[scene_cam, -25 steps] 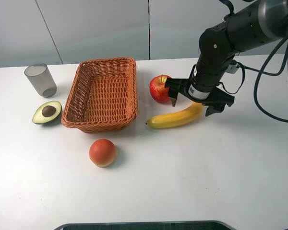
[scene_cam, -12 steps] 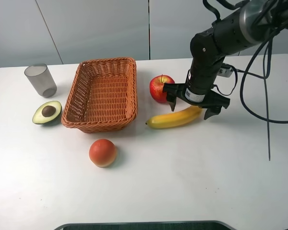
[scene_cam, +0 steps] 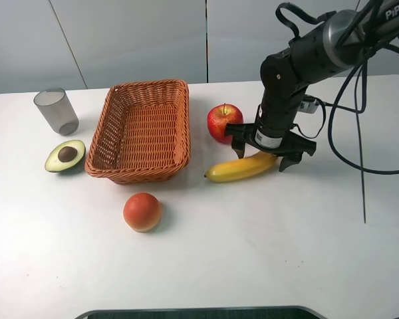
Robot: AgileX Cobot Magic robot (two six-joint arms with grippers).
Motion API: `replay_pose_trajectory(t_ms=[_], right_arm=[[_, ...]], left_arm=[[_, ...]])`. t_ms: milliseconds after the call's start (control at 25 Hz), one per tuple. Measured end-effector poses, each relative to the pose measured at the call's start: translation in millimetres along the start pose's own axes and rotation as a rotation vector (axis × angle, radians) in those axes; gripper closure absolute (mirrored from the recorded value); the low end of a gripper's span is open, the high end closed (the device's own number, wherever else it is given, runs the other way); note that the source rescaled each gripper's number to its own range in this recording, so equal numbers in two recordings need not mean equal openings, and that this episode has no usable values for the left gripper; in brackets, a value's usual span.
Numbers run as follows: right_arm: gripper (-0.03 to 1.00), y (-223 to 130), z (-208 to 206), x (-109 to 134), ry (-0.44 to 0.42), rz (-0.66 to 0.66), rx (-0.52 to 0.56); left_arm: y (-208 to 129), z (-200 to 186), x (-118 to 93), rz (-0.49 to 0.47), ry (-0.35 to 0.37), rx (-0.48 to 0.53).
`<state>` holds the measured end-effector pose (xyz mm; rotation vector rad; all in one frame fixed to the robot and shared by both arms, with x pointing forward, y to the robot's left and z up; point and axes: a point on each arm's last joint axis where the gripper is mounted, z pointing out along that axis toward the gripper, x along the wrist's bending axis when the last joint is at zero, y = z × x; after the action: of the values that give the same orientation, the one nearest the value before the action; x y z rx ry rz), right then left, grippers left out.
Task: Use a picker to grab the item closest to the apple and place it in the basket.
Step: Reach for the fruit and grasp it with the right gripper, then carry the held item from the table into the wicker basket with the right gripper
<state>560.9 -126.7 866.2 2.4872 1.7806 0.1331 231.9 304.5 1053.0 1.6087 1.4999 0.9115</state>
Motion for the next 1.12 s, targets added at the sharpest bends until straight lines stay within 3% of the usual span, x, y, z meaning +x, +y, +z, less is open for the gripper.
replay_pose_trajectory(t_ms=[120,1120], right_arm=[[0.97,0.3,0.0,0.5,0.006,0.001,-0.003],[0.96,-0.2,-0.4,1.5,0.013,0.030,0.006]], left_arm=[[0.0,0.0,0.0,0.000,0.000,0.000],[0.0,0.0,0.0,-0.002,0.000,0.000]])
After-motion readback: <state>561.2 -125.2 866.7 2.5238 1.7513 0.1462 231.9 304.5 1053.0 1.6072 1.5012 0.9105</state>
